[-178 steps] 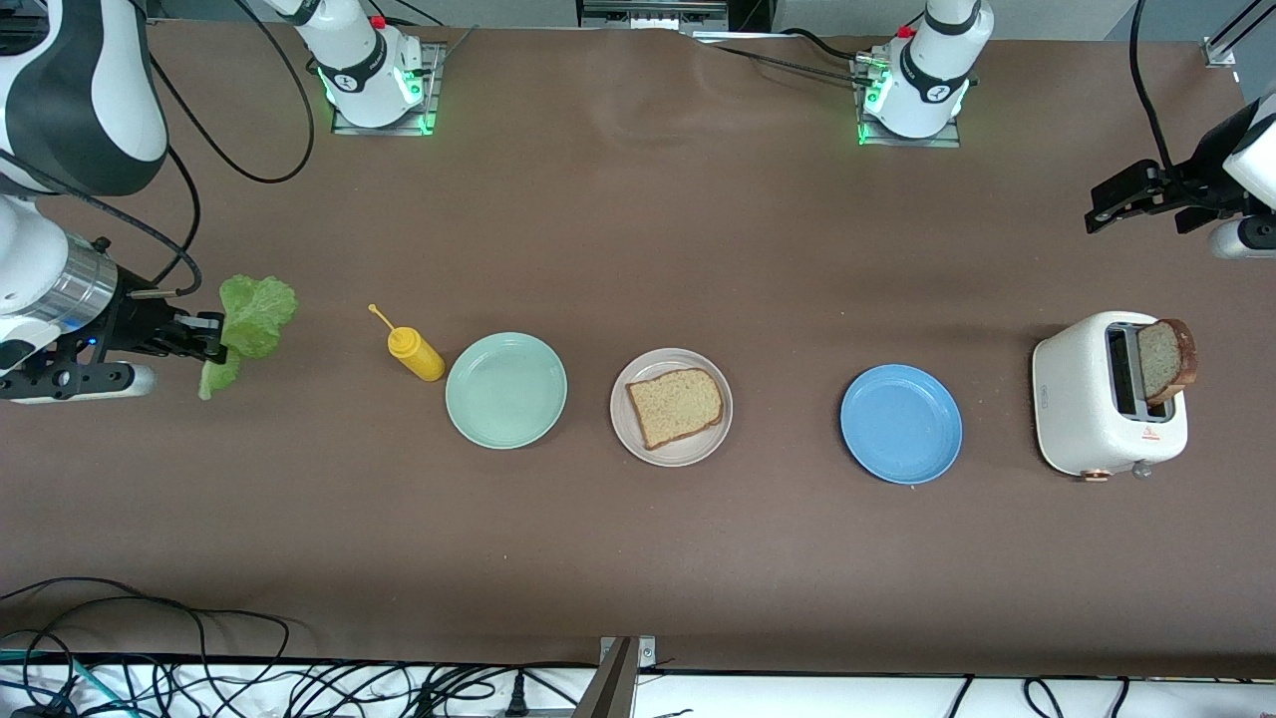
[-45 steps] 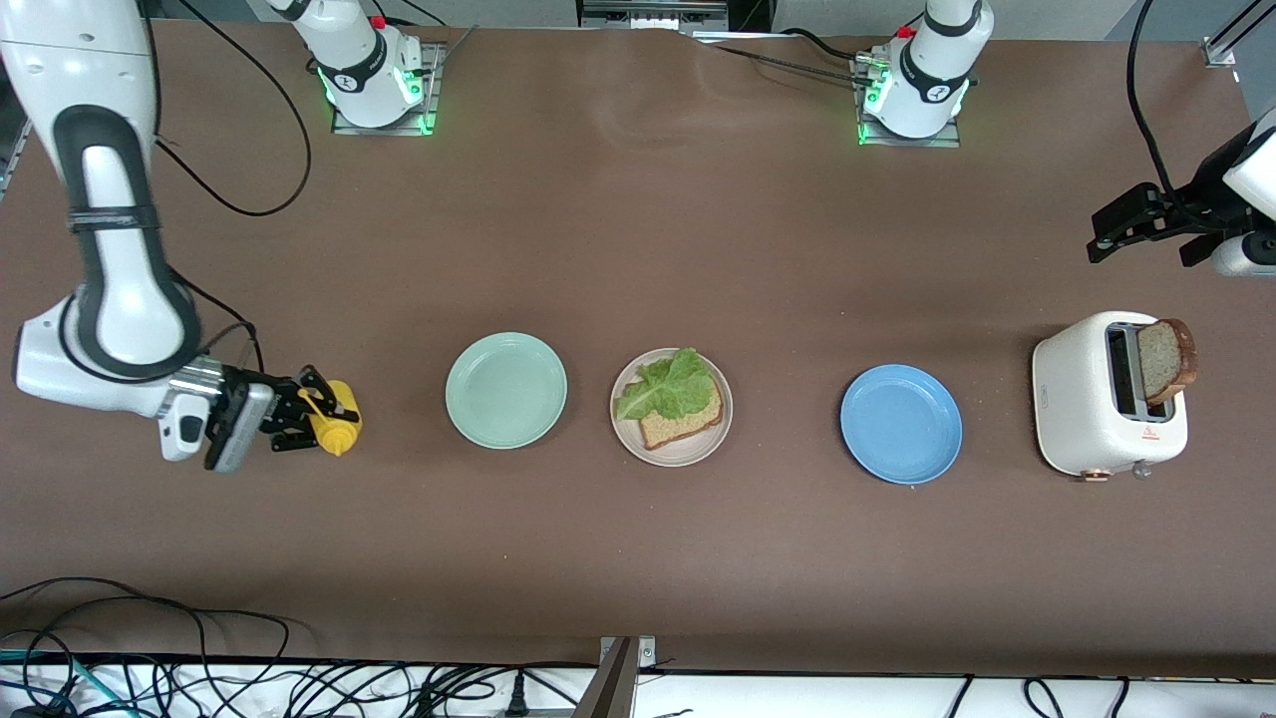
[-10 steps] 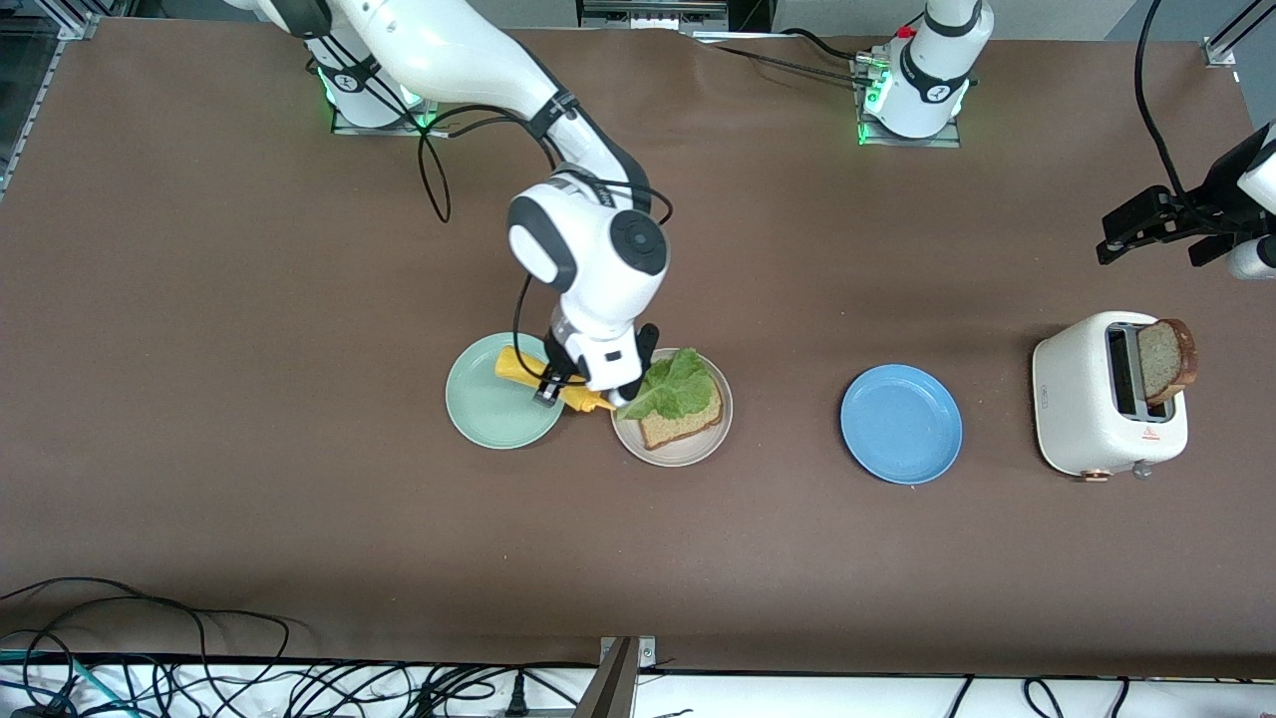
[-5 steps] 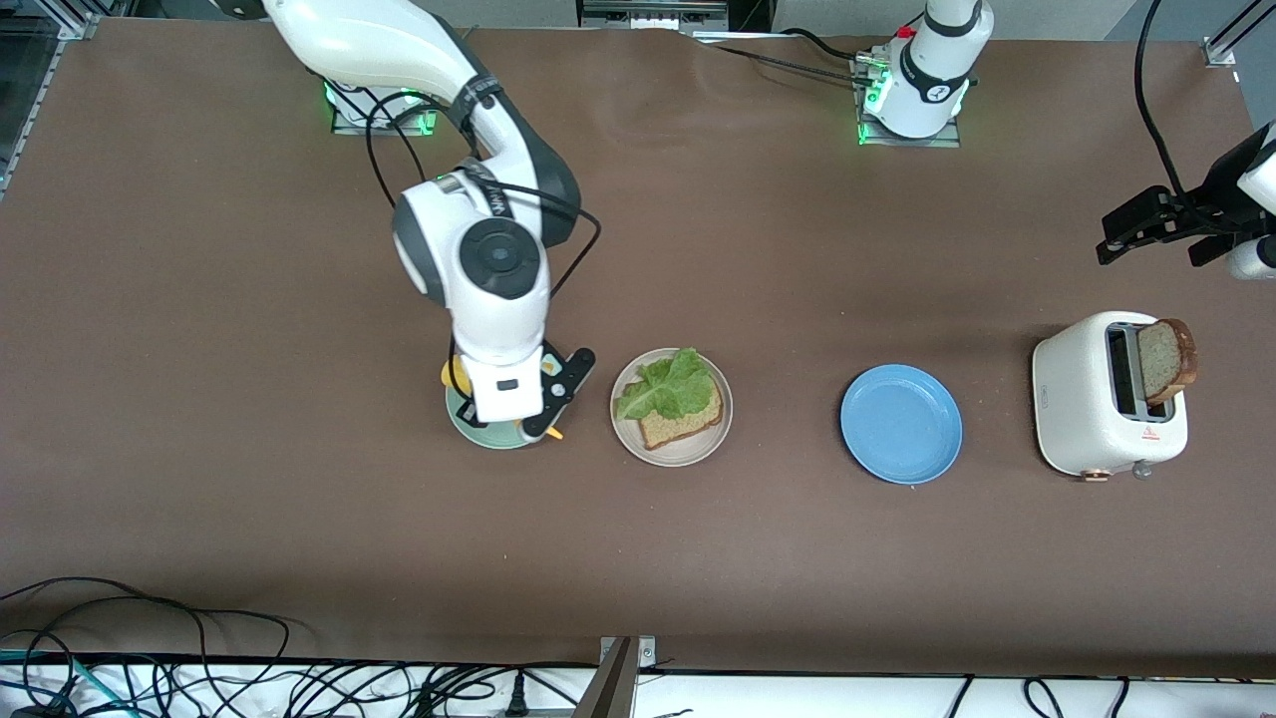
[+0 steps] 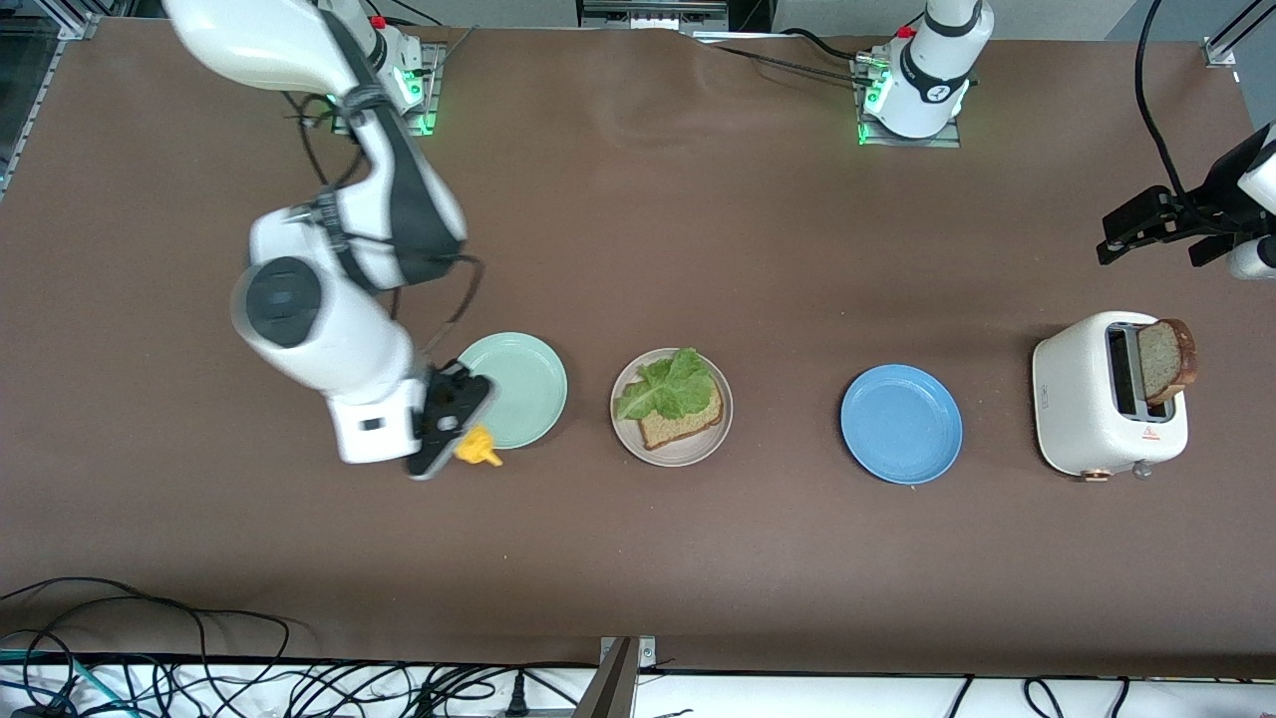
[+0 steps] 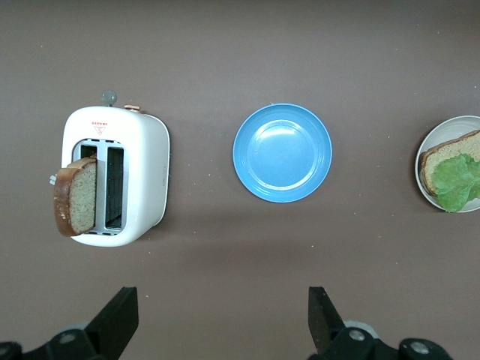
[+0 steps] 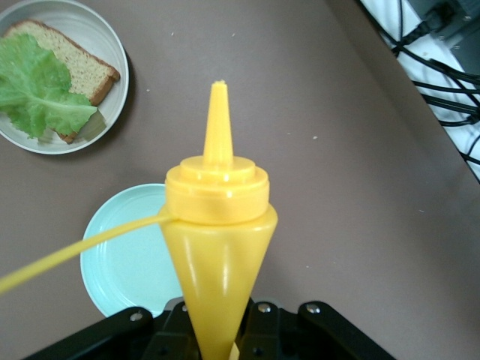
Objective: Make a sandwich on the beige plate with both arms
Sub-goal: 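Carry the mustard bottle back beside the pale green plate, then lower the mustard bottle toward the table with the right gripper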
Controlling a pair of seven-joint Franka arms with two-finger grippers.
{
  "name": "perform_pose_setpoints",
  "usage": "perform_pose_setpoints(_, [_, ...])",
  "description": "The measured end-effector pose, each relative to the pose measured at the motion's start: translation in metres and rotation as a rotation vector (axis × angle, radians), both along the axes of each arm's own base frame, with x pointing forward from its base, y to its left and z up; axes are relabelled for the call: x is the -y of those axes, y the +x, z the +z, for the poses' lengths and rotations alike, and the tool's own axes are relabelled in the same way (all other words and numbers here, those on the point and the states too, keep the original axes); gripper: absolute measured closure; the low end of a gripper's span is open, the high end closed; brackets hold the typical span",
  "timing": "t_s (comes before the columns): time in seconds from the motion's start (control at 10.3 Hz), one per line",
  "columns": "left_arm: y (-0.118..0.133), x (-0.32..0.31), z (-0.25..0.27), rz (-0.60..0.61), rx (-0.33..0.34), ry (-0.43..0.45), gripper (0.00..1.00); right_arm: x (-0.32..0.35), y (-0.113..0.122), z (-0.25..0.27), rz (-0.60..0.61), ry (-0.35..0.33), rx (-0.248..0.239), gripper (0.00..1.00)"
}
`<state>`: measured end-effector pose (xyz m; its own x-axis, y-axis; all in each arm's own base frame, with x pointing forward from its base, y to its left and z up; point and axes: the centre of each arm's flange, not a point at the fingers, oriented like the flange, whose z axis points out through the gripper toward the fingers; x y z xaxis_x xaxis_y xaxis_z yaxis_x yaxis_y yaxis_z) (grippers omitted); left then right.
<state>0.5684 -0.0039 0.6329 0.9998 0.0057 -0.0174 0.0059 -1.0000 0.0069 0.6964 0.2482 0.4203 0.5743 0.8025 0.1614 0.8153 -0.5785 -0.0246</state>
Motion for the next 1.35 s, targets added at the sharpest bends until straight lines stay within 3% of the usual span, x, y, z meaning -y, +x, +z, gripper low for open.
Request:
perform_pose_setpoints(0.29, [0.001, -0.001, -0.003, 0.002, -0.005, 0.000, 0.00, 0.075, -0.003, 0.012, 0.015, 0.195, -0.011, 0.91])
perform_pose_setpoints(0.68, [0.004, -0.003, -0.007, 0.006, -0.012, 0.000, 0.00, 0.143, -0.002, 0.002, 0.039, 0.415, 0.023, 0.91])
perform_pose_setpoints(1.16, [0.003, -0.014, -0.007, 0.025, -0.012, 0.000, 0.00, 0.189, -0.011, -0.045, 0.095, 0.732, 0.173, 0.91])
perform_pose_setpoints(1.35, [0.003, -0.014, -0.007, 0.025, -0.012, 0.000, 0.00, 0.198, -0.022, -0.074, 0.107, 0.812, 0.232, 0.91])
